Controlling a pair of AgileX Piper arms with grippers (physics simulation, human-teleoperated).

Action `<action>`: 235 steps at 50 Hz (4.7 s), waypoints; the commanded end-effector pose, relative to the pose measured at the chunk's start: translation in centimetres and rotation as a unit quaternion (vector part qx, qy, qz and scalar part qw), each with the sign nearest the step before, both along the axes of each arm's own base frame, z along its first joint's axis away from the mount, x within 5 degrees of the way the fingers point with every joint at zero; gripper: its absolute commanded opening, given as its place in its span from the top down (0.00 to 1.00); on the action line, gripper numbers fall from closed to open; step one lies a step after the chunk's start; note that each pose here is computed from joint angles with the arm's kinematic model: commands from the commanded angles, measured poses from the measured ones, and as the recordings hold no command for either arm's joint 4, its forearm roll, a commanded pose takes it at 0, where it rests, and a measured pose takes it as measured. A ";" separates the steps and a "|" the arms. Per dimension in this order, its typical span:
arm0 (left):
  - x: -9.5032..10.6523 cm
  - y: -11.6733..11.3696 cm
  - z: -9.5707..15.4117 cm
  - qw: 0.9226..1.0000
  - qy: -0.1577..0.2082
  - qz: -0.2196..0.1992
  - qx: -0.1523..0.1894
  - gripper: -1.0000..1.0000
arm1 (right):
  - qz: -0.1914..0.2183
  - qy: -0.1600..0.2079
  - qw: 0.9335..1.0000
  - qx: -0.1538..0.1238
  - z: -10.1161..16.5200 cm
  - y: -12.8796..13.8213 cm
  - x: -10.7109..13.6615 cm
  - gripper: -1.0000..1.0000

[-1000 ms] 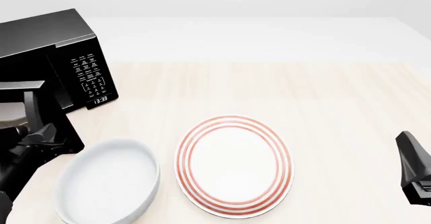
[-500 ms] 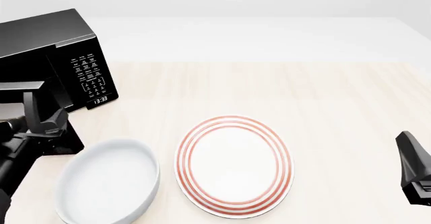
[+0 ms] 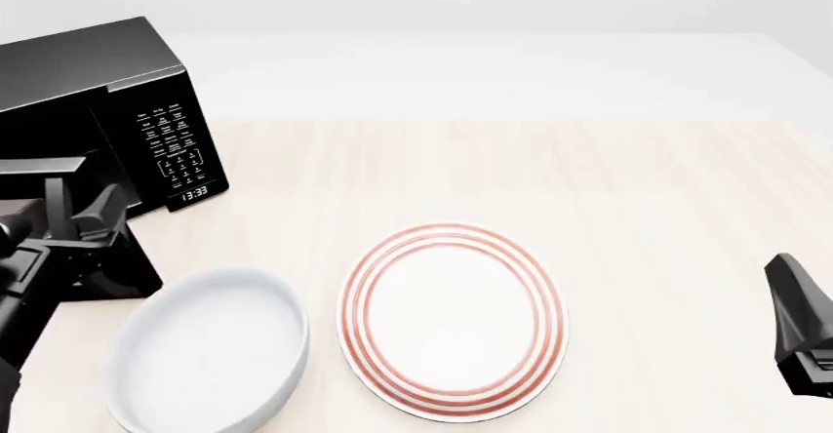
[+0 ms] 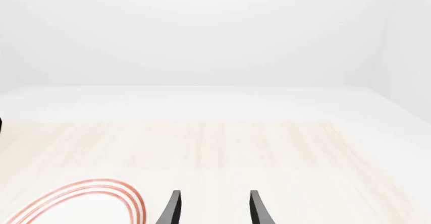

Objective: Open the microwave.

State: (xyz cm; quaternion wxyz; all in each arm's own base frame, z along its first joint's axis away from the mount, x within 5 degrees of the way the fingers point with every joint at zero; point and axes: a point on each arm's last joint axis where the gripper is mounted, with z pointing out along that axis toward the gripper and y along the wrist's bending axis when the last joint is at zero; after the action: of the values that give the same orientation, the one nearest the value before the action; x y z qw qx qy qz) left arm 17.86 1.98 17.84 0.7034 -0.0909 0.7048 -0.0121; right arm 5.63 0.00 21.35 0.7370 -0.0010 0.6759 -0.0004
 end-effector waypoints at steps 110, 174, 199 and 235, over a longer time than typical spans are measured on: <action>-5.7 -1.3 15.8 0.992 -0.063 -0.021 0.106 0.00 | 0.000 0.000 1.000 0.000 0.0 0.0 0.0 0.00; 7.0 -0.6 18.7 0.994 0.061 -0.034 0.080 0.00 | 0.000 0.000 1.000 0.000 0.0 0.0 0.0 0.00; 10.2 -1.4 18.0 0.982 0.158 -0.059 0.086 0.00 | 0.000 0.000 1.000 0.000 0.0 0.0 0.0 0.00; 12.1 -0.5 15.8 0.972 0.223 -0.048 0.058 0.00 | 0.000 0.000 1.000 0.000 0.0 0.0 0.0 0.00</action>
State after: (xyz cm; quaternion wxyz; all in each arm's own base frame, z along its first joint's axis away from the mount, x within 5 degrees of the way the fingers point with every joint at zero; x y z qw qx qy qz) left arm 29.46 0.96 34.26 0.5429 -0.0038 0.8397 0.0152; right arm 5.63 0.00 21.35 0.7370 -0.0010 0.6759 -0.0004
